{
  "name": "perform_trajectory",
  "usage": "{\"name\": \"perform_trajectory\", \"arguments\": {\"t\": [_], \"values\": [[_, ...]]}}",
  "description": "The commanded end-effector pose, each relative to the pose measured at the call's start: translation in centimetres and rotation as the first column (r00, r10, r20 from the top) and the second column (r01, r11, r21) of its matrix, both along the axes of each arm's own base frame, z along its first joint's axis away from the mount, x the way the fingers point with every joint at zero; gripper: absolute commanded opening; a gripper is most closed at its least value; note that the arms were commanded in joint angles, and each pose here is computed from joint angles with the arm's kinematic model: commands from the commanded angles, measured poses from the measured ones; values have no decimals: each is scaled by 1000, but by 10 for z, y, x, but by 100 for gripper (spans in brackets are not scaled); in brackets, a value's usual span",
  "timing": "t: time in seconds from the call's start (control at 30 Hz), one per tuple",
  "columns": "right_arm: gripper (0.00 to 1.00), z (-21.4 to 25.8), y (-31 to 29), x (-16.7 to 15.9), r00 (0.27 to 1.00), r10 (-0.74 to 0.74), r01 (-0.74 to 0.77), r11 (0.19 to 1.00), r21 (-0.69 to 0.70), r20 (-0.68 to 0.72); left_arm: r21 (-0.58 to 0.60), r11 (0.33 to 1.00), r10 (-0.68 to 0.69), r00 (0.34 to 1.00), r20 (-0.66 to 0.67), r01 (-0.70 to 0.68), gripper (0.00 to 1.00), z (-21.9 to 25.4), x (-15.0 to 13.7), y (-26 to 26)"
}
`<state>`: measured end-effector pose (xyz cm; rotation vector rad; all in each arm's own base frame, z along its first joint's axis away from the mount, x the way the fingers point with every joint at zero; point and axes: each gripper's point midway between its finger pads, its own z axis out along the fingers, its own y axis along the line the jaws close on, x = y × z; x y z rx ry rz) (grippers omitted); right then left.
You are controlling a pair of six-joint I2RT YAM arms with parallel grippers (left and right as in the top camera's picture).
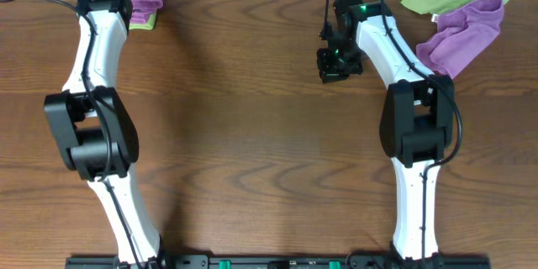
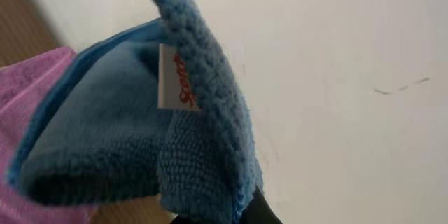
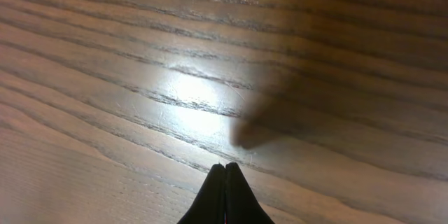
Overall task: Fold the cloth
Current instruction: 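Carry the folded blue cloth with the left gripper to the top-left stack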
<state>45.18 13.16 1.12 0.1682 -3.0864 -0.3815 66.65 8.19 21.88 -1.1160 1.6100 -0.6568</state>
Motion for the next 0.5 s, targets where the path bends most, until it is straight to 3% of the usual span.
{"name": "perform_trajectory", "arguments": {"t": [0.0, 0.2, 0.33, 0.37, 0.4, 0.43, 0.47], "values": [[1, 0, -4, 5, 1000, 0, 0, 1000, 6, 6, -3, 1000, -21, 998, -53, 21, 6, -39, 8, 3], [1, 0, -7, 5, 1000, -6, 6, 1000, 5, 4, 0, 1000, 29, 977, -213, -30, 6, -82, -9, 13], [2, 0, -7, 5, 1000, -6, 6, 1000, 6, 3, 0, 999, 41, 974, -221, -42, 8, -83, -11, 20], [1, 0, -7, 5, 1000, -6, 6, 1000, 6, 3, -3, 999, 37, 975, -220, -39, 29, -83, -11, 20], [2, 0, -7, 5, 1000, -6, 6, 1000, 6, 4, -9, 999, 29, 975, -220, -32, 66, -83, -11, 20], [1, 1, -7, 5, 1000, -6, 6, 1000, 6, 4, -17, 1000, 17, 976, -219, -22, 95, -83, -11, 20], [2, 1, -7, 5, 1000, -6, 6, 1000, 6, 6, -30, 1000, -2, 976, -218, -5, 95, -83, -11, 18]]}}
